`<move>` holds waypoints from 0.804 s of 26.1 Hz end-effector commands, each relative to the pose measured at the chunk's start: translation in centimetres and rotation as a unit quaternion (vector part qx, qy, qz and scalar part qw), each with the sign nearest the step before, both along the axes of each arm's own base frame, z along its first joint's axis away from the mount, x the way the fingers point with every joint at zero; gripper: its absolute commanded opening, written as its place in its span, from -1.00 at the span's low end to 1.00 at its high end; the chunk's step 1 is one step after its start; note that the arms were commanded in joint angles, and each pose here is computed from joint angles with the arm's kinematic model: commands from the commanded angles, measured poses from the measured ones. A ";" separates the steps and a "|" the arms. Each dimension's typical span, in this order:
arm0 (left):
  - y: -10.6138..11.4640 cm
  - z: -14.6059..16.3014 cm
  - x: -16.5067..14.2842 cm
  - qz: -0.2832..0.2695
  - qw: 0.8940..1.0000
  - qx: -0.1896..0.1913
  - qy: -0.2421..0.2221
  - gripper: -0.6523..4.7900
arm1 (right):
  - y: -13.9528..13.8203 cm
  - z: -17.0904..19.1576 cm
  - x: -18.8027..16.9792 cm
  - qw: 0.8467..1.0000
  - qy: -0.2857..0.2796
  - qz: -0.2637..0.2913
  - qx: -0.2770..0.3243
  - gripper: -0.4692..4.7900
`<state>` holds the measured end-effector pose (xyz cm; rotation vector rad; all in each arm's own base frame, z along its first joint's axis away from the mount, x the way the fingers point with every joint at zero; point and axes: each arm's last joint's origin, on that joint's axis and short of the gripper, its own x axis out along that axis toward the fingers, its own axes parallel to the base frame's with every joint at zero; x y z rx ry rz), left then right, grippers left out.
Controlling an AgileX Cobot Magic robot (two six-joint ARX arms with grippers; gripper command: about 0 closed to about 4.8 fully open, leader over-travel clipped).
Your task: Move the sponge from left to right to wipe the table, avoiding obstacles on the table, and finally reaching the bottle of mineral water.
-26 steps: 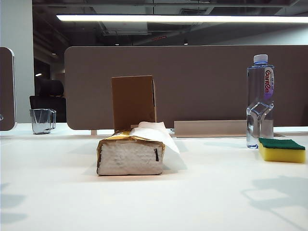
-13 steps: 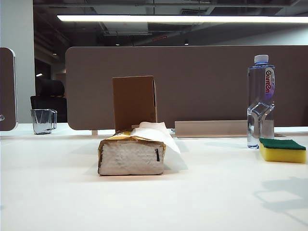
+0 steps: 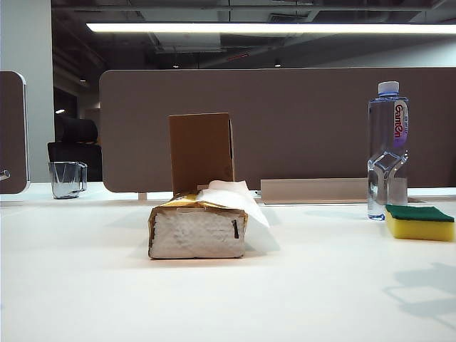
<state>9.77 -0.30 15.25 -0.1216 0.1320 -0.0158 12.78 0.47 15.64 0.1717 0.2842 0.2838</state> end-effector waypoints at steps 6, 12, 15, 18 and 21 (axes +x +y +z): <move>0.0 0.1 0.0 -0.004 1.000 0.008 0.000 -0.78 | 0.1 1.2 -0.9 0.997 -0.072 0.001 -0.004 -0.84; 0.0 -0.2 -0.1 -0.004 1.000 0.010 0.015 -0.78 | 0.1 0.5 -1.5 0.996 -0.090 0.000 -0.006 -0.84; 0.0 -0.2 0.0 -0.004 1.000 0.010 0.011 -0.78 | 0.1 0.6 -1.7 0.995 -0.099 0.001 -0.013 -0.84; 0.0 -0.1 0.0 -0.004 1.000 0.010 0.010 -0.78 | 0.1 0.7 -2.0 0.994 -0.107 0.001 -0.016 -0.84; 0.0 -0.1 0.0 -0.004 1.000 0.010 0.011 -0.78 | 0.1 0.7 -2.3 0.993 -0.116 -0.002 -0.019 -0.84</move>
